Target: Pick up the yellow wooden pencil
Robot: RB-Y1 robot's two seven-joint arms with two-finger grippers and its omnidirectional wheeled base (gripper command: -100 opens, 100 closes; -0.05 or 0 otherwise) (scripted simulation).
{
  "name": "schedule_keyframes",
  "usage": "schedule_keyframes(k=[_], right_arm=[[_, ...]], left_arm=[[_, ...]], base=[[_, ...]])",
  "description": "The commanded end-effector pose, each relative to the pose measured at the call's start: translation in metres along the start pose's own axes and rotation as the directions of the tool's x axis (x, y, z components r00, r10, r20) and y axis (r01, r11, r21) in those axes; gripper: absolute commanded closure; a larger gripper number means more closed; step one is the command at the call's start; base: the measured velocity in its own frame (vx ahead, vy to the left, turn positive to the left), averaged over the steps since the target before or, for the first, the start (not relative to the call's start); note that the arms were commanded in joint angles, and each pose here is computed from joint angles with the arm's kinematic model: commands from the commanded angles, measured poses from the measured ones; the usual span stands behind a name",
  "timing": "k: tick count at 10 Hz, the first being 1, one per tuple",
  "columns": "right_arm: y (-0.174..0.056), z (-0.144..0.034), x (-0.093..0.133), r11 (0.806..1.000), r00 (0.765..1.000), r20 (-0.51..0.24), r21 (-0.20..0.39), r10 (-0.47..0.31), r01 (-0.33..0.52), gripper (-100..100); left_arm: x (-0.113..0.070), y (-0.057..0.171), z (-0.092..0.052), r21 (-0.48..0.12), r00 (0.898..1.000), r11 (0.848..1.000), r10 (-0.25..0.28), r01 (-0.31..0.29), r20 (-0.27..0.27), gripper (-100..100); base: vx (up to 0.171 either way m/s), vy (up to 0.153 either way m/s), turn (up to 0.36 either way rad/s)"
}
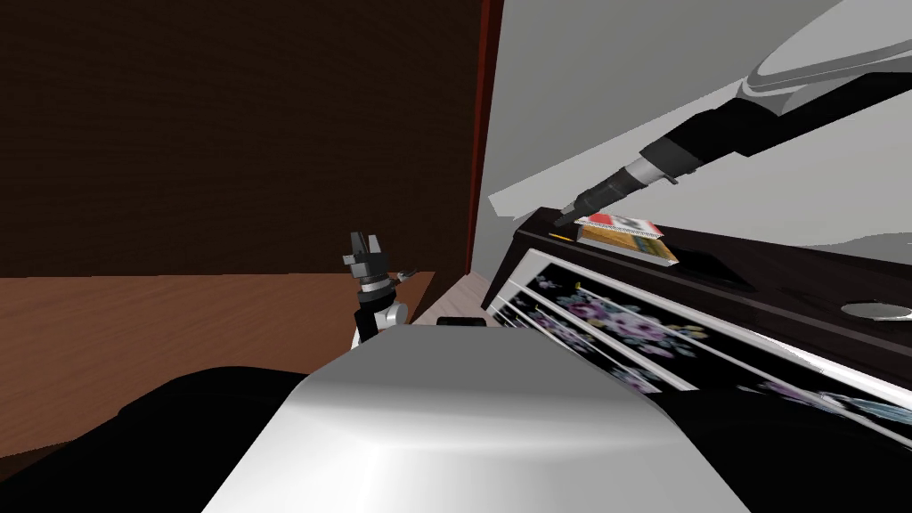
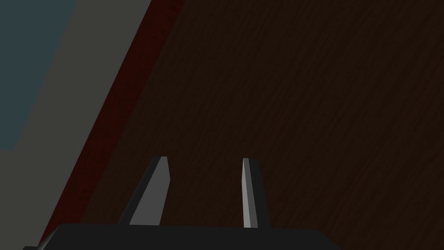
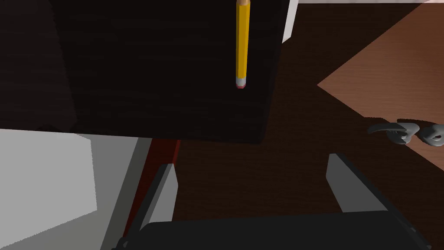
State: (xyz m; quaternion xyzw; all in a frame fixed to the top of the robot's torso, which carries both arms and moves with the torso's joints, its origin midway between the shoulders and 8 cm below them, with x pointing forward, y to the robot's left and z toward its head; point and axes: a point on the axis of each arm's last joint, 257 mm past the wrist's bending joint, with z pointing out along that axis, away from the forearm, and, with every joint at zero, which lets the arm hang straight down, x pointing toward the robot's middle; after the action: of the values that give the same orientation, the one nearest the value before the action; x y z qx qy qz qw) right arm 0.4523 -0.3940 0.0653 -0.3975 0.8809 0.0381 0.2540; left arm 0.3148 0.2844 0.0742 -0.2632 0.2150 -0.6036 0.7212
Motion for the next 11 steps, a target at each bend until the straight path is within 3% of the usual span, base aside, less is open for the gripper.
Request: schedule_keyframes(k=[1,2,7,11], right_arm=[[0.006,-0.013,-0.018,1.0,0.999,0.048,-0.004,0.016,-0.015,-100],[0.006,-0.013,-0.018,1.0,0.999,0.048,-0.004,0.016,-0.015,-100],[0.028,-0.045,-0.062,0.996,0.987,0.146,-0.063,0.07,-0.061,-100],[0.047,-0.06,-0.079,0.99,0.981,0.167,-0.12,0.1,-0.08,-100]], left_arm=[[0.0,0.0,0.0,0.0,1.0,1.0,0.0,0.0,0.0,0],[0.0,0.0,0.0,0.0,1.0,1.0,0.0,0.0,0.0,0],[0.0,0.0,0.0,0.0,1.0,1.0,0.0,0.0,0.0,0],[0.0,0.0,0.0,0.0,1.0,1.0,0.0,0.0,0.0,0]], base=[[0.041,-0.02,-0.069],[0.035,-0.013,-0.035],[0.04,-0.026,-0.075],[0.049,-0.028,-0.074]])
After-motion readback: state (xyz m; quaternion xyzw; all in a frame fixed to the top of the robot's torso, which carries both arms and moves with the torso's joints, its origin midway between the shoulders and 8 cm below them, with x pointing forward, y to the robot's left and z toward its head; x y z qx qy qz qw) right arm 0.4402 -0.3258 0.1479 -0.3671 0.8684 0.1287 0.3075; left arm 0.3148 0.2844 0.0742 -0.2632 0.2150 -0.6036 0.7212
